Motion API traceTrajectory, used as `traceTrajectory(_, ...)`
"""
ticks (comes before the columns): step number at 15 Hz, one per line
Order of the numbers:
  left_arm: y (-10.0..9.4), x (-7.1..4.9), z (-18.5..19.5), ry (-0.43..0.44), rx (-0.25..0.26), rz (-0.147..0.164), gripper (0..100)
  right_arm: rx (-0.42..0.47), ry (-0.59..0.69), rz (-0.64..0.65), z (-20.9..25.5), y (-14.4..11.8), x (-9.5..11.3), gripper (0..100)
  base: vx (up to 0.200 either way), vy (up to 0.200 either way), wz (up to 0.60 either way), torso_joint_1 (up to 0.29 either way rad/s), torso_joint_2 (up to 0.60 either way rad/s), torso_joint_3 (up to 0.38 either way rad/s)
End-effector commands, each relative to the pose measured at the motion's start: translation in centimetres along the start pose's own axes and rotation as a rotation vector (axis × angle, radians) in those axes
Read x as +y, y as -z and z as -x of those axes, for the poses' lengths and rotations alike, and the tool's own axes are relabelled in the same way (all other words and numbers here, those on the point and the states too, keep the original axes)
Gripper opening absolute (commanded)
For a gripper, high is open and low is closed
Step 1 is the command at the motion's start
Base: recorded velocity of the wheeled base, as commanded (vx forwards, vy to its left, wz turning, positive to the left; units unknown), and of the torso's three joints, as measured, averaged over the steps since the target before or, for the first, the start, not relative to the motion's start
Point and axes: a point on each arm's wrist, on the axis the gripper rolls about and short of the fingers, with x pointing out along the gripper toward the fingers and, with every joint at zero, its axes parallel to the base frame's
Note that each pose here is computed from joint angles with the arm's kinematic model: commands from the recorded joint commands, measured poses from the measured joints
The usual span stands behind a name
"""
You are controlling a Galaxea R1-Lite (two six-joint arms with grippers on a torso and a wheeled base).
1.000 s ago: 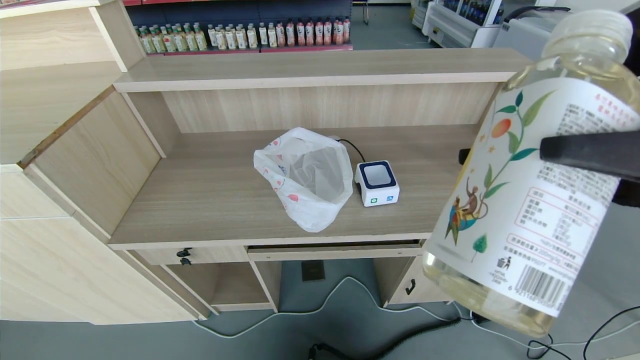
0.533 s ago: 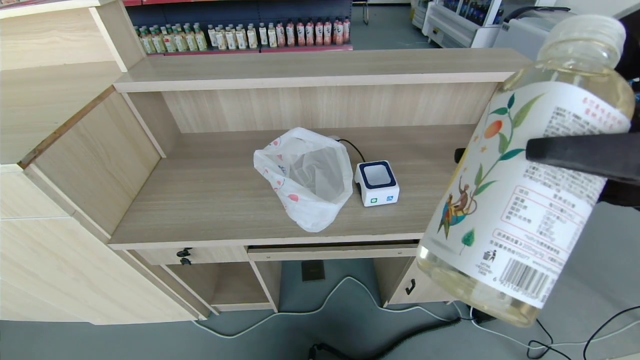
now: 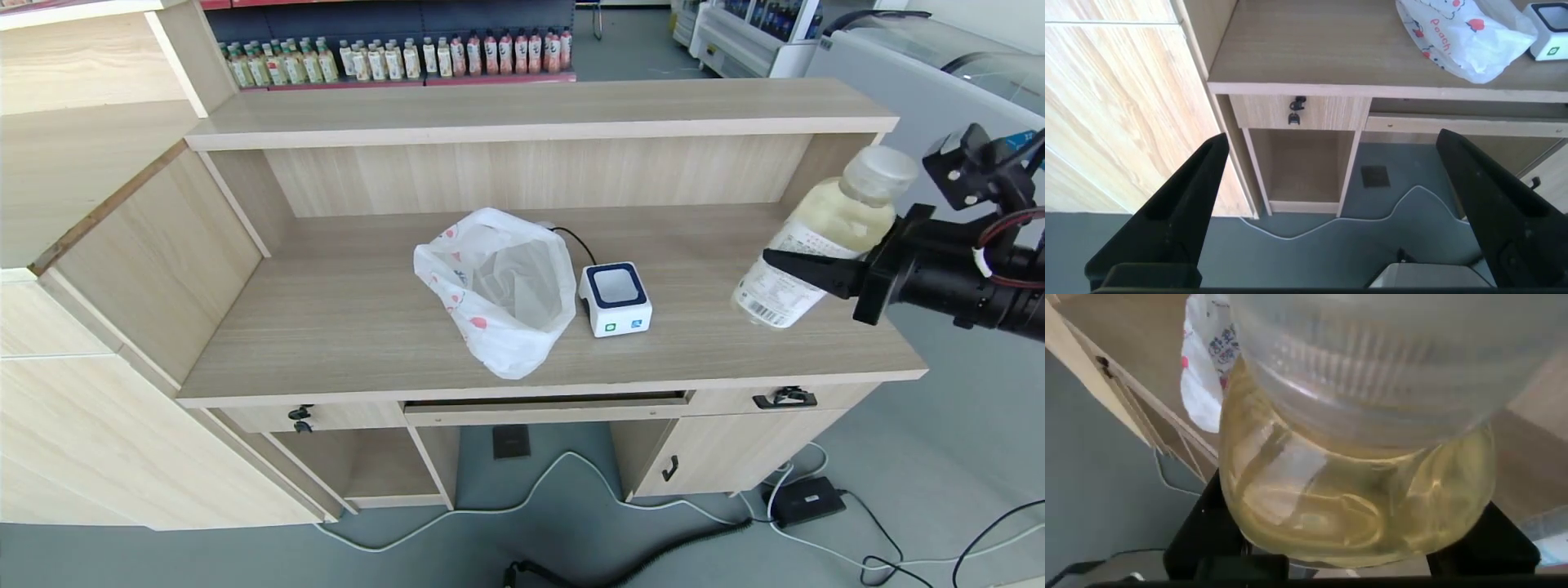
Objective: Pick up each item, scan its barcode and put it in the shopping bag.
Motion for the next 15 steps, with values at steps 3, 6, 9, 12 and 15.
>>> traceTrajectory(3, 0.0, 0.0, 0.0, 0.0, -0.001, 0.0, 100, 0.085, 0.157, 0.331, -0.1, 5.6, -4.5, 0, 0.0, 0.0, 0.0, 0.0, 0.0, 0.0)
traceTrajectory(6, 0.0, 0.0, 0.0, 0.0, -0.001, 0.0, 100, 0.017, 0.194, 0.524, -0.7, 5.6, -5.1, 0, 0.0, 0.0, 0.0, 0.0, 0.0, 0.0)
traceTrajectory(9, 0.0, 0.0, 0.0, 0.0, -0.001, 0.0, 100, -0.043, 0.175, 0.658, -1.0, 5.7, -5.3, 0, 0.0, 0.0, 0.0, 0.0, 0.0, 0.0)
traceTrajectory(12, 0.0, 0.0, 0.0, -0.002, -0.001, 0.0, 100, -0.131, 0.158, 0.747, -1.9, 5.7, -5.5, 0, 0.0, 0.0, 0.0, 0.0, 0.0, 0.0)
traceTrajectory(15, 0.0, 0.0, 0.0, -0.002, -0.001, 0.0, 100, -0.194, 0.166, 0.811, -3.7, 5.9, -5.8, 0, 0.0, 0.0, 0.6, -0.002, 0.0, -0.001)
